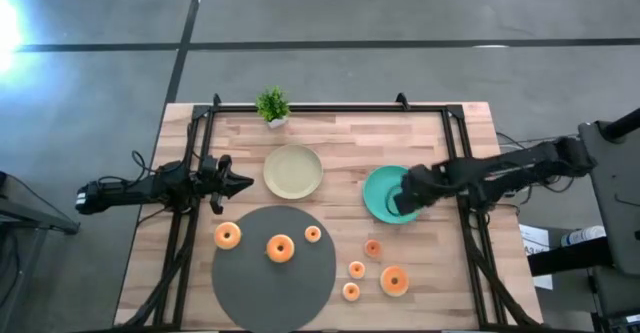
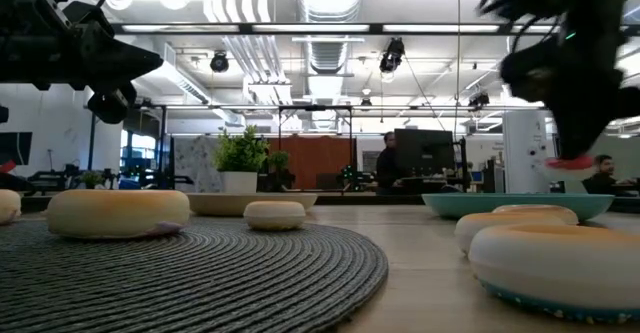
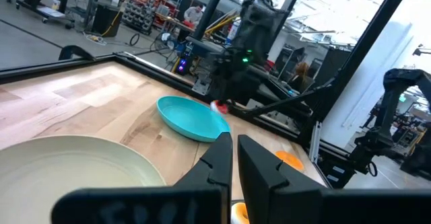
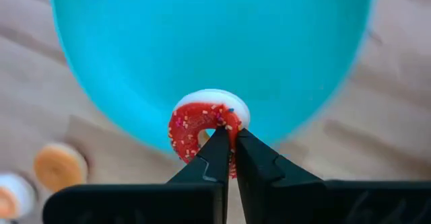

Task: Pick & Place donuts
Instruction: Put the small red donut on the blue plate, then put the small orange donut on the blue plate

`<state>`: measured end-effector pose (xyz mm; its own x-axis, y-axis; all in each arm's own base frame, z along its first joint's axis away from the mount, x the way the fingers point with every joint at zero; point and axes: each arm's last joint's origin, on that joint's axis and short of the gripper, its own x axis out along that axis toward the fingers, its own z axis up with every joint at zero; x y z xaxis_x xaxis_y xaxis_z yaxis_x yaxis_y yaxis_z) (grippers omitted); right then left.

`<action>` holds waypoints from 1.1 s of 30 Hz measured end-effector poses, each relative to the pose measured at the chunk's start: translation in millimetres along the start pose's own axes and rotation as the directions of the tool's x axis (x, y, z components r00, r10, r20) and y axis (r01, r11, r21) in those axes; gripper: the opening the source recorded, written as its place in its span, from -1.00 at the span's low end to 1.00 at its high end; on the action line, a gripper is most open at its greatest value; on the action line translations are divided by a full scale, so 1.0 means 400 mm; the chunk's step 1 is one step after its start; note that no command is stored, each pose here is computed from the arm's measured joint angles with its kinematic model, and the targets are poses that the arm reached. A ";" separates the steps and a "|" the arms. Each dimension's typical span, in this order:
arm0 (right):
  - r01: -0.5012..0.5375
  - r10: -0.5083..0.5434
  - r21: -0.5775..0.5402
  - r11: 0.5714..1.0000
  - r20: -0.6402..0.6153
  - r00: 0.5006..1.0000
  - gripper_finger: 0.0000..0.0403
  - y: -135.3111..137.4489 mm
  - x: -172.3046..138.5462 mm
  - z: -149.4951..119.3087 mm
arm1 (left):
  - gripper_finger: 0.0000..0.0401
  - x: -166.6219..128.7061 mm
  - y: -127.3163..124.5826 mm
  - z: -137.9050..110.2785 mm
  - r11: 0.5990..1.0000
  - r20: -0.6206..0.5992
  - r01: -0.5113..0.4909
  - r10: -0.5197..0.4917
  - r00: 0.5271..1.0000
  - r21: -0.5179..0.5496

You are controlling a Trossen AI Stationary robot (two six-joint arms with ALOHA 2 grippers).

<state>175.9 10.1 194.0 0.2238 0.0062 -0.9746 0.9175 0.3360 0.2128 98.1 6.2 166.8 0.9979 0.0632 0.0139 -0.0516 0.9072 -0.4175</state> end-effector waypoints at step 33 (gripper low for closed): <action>-0.064 0.106 -0.823 0.564 -0.005 0.994 -0.17 0.278 -0.022 -0.162 | -1.00 0.000 0.000 0.000 1.000 -0.001 0.000 0.000 1.000 0.000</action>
<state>254.5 108.6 221.6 0.3178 0.0461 -0.9470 0.2327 0.9645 0.1250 98.1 6.2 166.7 0.9979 0.0632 0.0131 -0.0520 0.9071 -0.4176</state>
